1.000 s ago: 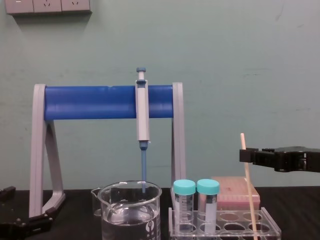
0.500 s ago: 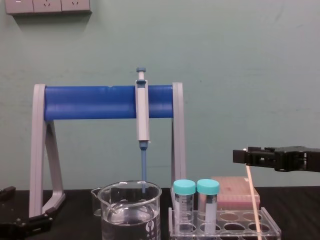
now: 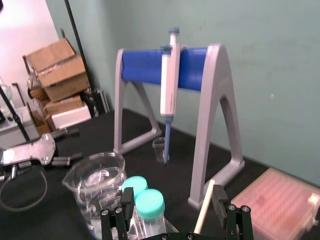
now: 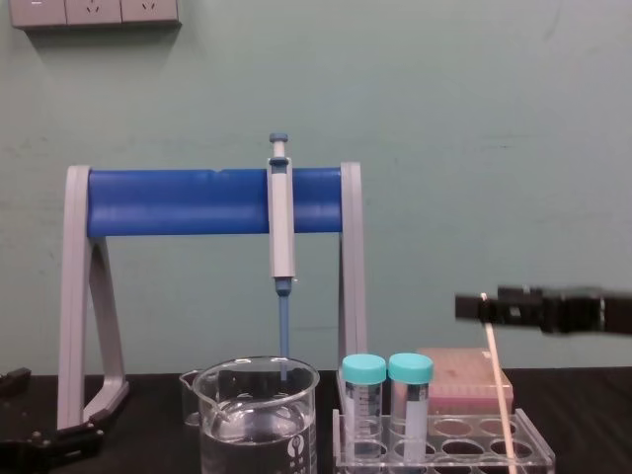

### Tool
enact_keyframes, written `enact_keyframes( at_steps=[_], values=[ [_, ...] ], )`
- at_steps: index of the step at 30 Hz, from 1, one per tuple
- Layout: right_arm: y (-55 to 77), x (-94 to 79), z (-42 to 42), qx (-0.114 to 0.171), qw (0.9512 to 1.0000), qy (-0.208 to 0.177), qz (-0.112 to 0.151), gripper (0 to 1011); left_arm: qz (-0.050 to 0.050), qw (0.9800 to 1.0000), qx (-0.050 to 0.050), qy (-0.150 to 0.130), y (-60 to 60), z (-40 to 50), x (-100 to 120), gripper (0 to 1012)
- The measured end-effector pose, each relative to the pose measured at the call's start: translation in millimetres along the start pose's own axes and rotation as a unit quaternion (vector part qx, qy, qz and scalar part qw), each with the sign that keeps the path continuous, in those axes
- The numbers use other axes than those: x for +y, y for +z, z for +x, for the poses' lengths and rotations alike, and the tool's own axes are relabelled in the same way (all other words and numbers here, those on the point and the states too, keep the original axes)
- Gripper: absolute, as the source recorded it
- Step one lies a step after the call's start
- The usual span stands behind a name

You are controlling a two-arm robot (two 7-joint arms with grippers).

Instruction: Hold the thermometer with one hand and immerse one end into the beaker, then reinsert it into the test tube rack.

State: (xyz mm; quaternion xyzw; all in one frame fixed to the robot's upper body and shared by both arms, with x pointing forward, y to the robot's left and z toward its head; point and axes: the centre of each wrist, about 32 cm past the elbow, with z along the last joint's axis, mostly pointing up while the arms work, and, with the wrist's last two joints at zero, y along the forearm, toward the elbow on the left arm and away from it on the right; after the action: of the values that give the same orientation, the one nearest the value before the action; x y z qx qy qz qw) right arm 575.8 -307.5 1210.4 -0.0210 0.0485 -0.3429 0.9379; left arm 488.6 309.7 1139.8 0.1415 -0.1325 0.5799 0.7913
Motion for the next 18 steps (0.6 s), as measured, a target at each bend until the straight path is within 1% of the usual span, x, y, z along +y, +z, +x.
enact_keyframes(
  at_steps=[1,2,4,5,6,7,8,9,10,12,13,14,15,16,17,18],
  values=[
    [2.4,0.7,-1.0,-0.004,1.0000,-0.001,0.005,1002,0.000,1.0000,0.000,0.000,0.0,0.0,0,1004],
    [9.4,2.2,-3.2,-0.015,0.9996,-0.006,0.021,1003,0.000,1.0000,0.000,0.000,0.0,0.0,0,1004],
    [15.6,3.2,-5.9,-0.025,0.9988,-0.018,0.039,1003,0.000,1.0000,0.000,0.000,0.0,0.0,0,1004],
    [21.5,3.7,-8.5,-0.033,0.9971,-0.035,0.058,1002,0.000,1.0000,0.000,0.000,0.0,0.0,0,1004],
    [24.2,3.7,-9.8,-0.037,0.9960,-0.045,0.068,1003,0.000,1.0000,0.000,0.000,0.0,0.0,0,1004],
    [27.9,3.0,-11.8,-0.041,0.9932,-0.069,0.084,1003,0.000,1.0000,0.000,0.000,0.0,0.0,0,1004],
    [27.9,3.0,-11.8,-0.041,0.9932,-0.069,0.084,1003,0.000,1.0000,0.000,0.000,0.0,0.0,0,1004],
    [30.4,2.5,-14.8,-0.044,0.9893,-0.100,0.097,1003,0.000,1.0000,0.000,0.000,0.0,0.0,0,1004],
    [31.3,2.1,-16.3,-0.044,0.9869,-0.117,0.102,1003,0.000,1.0000,0.000,0.000,0.0,0.0,0,1004],
    [30.8,2.4,-23.1,-0.038,0.9747,-0.189,0.114,1003,0.000,1.0000,0.000,0.000,0.0,0.0,0,1004],
    [30.8,2.4,-23.1,-0.038,0.9747,-0.189,0.114,1003,0.000,1.0000,0.000,0.000,0.0,0.0,0,1004],
    [28.9,3.9,-26.6,-0.029,0.9676,-0.224,0.112,1003,0.000,1.0000,0.000,0.000,0.0,0.0,0,1004],
    [27.5,4.8,-28.1,-0.024,0.9643,-0.240,0.111,1003,0.000,1.0000,0.000,0.000,0.0,0.0,0,1004],
    [27.5,4.8,-28.1,-0.024,0.9643,-0.240,0.111,1003,0.000,1.0000,0.000,0.000,0.0,0.0,0,1004],
    [22.5,8.7,-31.8,-0.007,0.9552,-0.277,0.104,1002,0.000,1.0000,0.000,0.000,0.0,0.0,0,1004],
    [20.4,10.4,-32.6,-0.001,0.9515,-0.290,0.101,1003,0.000,1.0000,0.000,0.000,0.0,0.0,0,1004]
  ],
)
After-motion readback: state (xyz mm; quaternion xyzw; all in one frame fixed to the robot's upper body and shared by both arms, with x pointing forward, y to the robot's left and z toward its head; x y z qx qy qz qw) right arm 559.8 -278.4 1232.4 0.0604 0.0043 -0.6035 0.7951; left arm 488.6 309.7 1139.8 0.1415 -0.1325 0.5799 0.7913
